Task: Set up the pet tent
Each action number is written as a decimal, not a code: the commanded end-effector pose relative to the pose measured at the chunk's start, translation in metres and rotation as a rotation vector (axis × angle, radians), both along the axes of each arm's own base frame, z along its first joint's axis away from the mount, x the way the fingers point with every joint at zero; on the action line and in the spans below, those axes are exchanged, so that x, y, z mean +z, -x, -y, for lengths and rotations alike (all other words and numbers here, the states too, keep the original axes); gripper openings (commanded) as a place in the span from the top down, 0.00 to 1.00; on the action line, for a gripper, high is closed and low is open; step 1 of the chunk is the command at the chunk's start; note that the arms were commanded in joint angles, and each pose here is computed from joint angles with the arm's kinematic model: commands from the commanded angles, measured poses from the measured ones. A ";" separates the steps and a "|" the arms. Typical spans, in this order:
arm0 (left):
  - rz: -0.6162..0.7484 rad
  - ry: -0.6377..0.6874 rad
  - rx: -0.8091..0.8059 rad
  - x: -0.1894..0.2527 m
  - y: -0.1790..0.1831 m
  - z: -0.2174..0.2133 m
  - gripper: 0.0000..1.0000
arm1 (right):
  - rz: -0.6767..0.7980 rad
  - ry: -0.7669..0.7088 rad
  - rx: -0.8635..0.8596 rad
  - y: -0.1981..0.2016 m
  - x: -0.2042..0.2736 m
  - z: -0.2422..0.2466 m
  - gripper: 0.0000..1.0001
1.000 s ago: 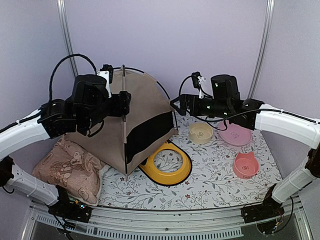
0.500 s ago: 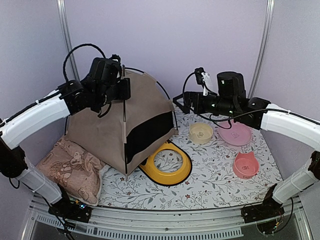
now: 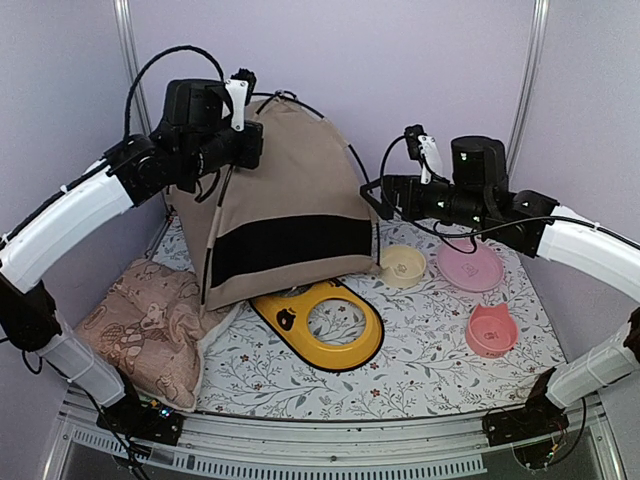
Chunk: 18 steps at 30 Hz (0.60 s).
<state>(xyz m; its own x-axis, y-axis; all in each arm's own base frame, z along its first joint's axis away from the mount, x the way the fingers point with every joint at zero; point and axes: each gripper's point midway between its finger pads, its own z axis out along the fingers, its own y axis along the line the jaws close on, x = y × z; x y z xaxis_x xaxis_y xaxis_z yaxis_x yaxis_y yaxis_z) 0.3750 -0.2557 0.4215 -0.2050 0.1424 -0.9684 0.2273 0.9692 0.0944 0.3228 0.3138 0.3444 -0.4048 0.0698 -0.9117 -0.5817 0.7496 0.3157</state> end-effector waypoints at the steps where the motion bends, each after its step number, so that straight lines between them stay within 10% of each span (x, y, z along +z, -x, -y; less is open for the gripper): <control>1: 0.250 0.028 -0.192 0.093 0.007 0.011 1.00 | 0.121 -0.030 -0.106 0.001 0.054 0.036 0.01; 18: 0.229 0.010 -1.097 0.070 0.028 0.042 1.00 | 0.318 -0.127 -0.374 0.046 0.109 0.141 0.01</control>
<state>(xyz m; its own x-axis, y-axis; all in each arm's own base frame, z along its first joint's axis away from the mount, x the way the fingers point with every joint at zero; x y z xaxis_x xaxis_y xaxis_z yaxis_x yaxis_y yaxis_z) 0.3775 -0.3004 0.4790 0.1108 0.2356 -0.9655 0.8292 0.5137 0.2205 0.2705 0.1845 0.4720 -0.0469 0.3187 -0.9467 -0.4348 0.8467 0.3066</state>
